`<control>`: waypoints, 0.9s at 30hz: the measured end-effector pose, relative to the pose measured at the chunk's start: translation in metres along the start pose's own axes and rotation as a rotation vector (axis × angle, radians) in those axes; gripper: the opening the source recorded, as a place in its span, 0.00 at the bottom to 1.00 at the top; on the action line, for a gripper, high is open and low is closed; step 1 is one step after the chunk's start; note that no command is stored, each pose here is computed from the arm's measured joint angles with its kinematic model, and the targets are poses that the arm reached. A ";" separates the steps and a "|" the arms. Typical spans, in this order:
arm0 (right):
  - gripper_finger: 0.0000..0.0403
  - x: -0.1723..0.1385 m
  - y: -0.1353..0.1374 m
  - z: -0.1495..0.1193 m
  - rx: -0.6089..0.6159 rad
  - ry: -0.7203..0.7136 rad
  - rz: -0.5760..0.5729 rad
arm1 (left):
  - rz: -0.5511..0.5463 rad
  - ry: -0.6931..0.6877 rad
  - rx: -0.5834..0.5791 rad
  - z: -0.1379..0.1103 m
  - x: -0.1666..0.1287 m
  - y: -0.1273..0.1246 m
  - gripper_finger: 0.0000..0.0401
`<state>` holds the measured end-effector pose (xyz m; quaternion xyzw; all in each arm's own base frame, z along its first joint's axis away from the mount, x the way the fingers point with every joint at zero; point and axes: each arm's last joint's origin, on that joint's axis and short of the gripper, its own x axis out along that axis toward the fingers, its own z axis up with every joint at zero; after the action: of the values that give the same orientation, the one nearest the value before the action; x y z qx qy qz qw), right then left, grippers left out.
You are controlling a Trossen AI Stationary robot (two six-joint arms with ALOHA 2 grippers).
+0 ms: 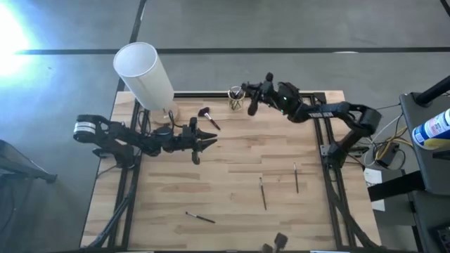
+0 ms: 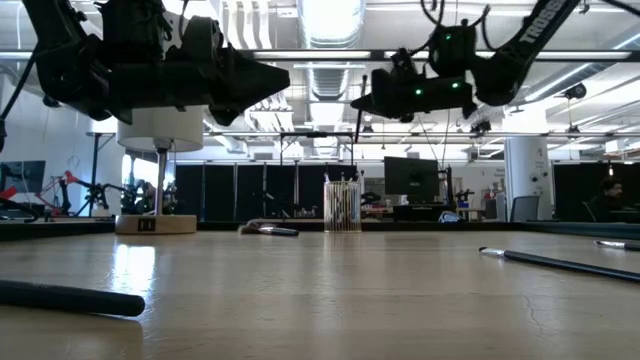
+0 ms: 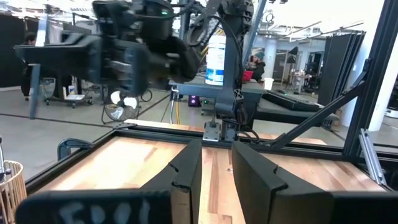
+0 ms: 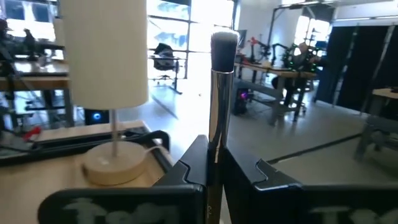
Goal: Put items in baskets/containers
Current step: Put the eyeshadow into the gold container
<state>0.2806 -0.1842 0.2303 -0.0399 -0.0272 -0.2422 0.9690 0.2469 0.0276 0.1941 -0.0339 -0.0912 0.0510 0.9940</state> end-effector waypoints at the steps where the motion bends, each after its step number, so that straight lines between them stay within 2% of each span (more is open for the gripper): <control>1: 0.05 0.006 -0.003 -0.001 -0.001 0.001 -0.007 | 0.000 0.000 -0.001 0.000 0.000 0.000 0.21; 11: 0.06 0.053 -0.021 -0.032 -0.018 0.103 -0.106 | 0.000 0.000 -0.019 0.000 0.000 0.000 0.21; 17: 0.06 0.065 -0.021 -0.055 -0.008 0.193 -0.104 | 0.000 0.001 -0.031 0.000 0.000 0.000 0.21; 23: 0.07 0.070 -0.022 -0.067 0.062 0.279 -0.121 | 0.000 0.007 -0.033 -0.001 0.000 0.000 0.21; 27: 0.07 0.074 -0.023 -0.065 0.095 0.318 -0.170 | 0.001 0.010 -0.034 -0.001 0.000 0.000 0.21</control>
<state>0.3370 -0.2453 0.1720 0.0472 0.1114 -0.3248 0.9380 0.2471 0.0276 0.1931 -0.0511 -0.0871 0.0495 0.9937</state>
